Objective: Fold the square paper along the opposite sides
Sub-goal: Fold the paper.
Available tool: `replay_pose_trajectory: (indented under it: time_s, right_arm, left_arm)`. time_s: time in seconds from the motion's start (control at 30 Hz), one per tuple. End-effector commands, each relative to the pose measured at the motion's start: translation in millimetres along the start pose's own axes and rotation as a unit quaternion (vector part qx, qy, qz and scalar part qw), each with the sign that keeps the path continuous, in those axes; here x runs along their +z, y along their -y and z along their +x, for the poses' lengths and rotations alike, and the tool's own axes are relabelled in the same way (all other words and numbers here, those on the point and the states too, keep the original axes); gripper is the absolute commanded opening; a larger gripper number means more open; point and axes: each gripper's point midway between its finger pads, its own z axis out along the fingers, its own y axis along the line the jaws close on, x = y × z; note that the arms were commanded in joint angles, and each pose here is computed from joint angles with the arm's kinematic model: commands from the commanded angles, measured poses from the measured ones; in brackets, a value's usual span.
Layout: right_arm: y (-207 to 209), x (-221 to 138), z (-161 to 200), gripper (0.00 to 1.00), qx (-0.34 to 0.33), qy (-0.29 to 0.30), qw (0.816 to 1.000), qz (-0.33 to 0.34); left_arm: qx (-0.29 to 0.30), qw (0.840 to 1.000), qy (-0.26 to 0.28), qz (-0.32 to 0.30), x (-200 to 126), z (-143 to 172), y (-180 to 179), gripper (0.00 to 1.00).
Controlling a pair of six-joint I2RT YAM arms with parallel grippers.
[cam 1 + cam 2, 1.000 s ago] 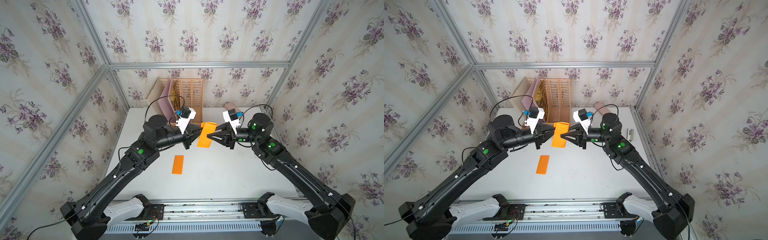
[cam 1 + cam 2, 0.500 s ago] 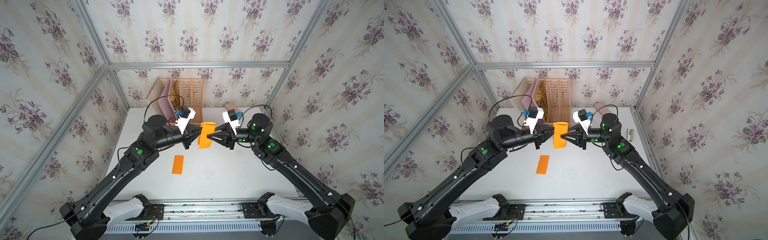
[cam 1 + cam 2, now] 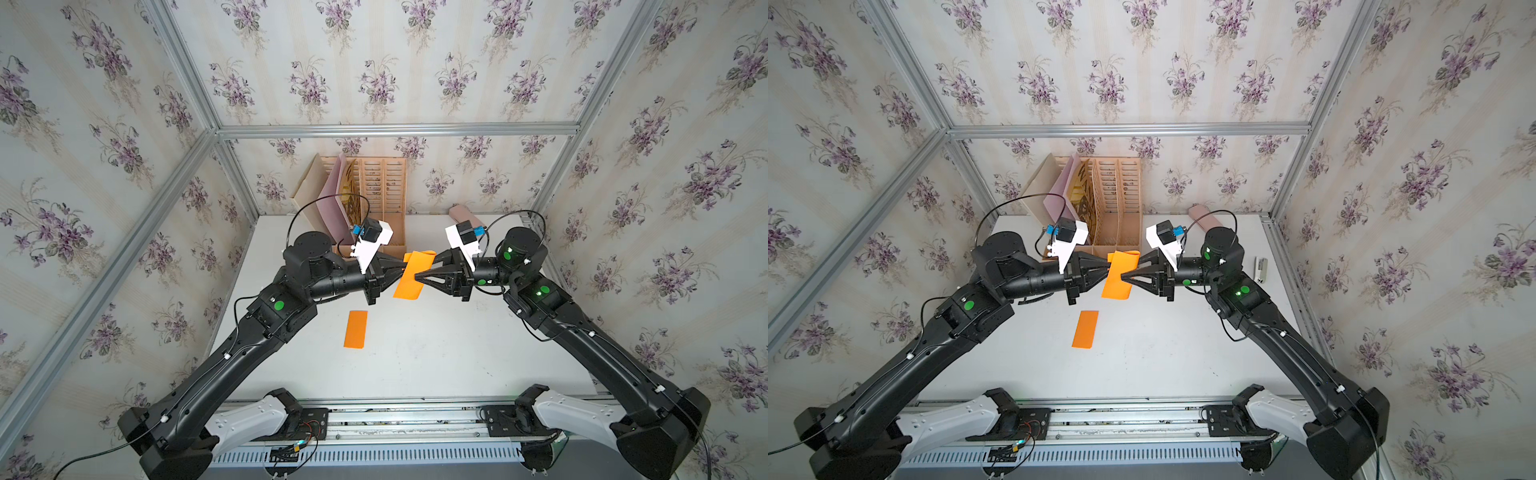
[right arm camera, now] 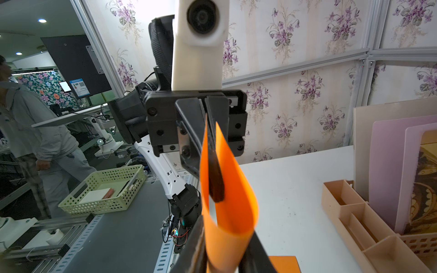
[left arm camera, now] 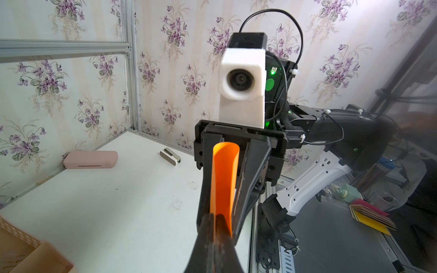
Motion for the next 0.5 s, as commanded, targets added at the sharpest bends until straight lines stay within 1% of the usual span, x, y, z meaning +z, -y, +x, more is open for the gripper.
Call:
replay_pose_trajectory:
  time_s: [0.0,0.2,0.47]
  right_arm:
    - [-12,-1,-3,0.26,-0.017,0.004,1.0,-0.026]
    - [-20,-2,0,0.26,-0.019,0.001,0.999,-0.047]
    - [-22,-3,-2,0.26,-0.022,0.004,0.998,-0.052]
  left_arm:
    - [0.018,1.0,0.007,0.016,-2,-5,8,0.0]
    - [0.022,0.999,0.003,0.024,-2,-7,10,0.0]
    - [0.021,0.999,0.0,0.03,0,-6,11,0.0]
